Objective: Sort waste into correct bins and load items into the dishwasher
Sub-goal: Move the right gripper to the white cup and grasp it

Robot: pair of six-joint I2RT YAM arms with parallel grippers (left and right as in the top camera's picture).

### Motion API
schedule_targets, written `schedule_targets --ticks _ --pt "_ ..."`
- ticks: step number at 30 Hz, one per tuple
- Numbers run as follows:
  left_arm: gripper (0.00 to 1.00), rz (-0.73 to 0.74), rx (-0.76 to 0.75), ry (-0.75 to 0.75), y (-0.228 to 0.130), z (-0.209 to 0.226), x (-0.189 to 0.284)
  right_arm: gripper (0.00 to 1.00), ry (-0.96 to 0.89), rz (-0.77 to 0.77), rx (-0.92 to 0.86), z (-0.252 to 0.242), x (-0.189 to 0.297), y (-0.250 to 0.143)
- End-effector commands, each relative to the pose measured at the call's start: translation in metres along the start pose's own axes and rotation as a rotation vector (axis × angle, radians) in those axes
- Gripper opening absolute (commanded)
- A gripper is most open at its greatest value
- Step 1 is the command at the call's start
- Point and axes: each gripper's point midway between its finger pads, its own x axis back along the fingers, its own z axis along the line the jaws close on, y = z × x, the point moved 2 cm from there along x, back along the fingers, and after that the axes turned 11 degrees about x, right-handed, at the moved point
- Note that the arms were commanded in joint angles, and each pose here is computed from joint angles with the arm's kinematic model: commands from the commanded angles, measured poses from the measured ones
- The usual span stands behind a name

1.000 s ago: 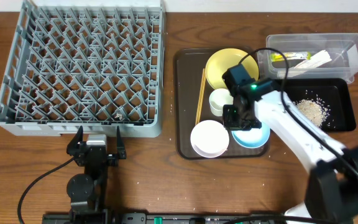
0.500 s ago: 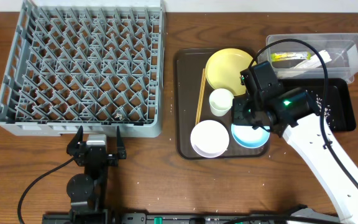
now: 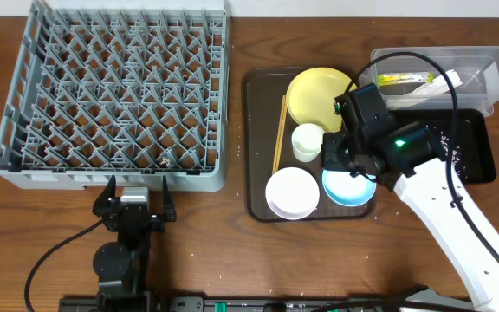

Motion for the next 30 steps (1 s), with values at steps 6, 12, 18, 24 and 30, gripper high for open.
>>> schedule_targets --ticks 6,12,18,24,30 --pt "0.98 0.046 -0.012 -0.012 -0.014 -0.002 -0.001 0.19 0.031 -0.065 0.008 0.006 0.009 0.014" --pt "0.98 0.046 -0.012 -0.012 -0.014 -0.002 -0.001 0.2 0.047 -0.122 0.01 0.01 0.006 0.029" --pt "0.98 0.046 -0.012 -0.012 -0.014 -0.002 -0.001 0.21 0.077 -0.164 0.028 0.019 -0.015 0.054" --pt "0.98 0.046 -0.012 -0.012 -0.014 -0.002 -0.001 0.27 0.073 -0.144 0.074 0.023 -0.006 0.084" --pt "0.98 0.046 -0.012 -0.012 -0.014 -0.002 -0.001 0.31 0.028 -0.038 0.049 0.008 -0.016 0.097"
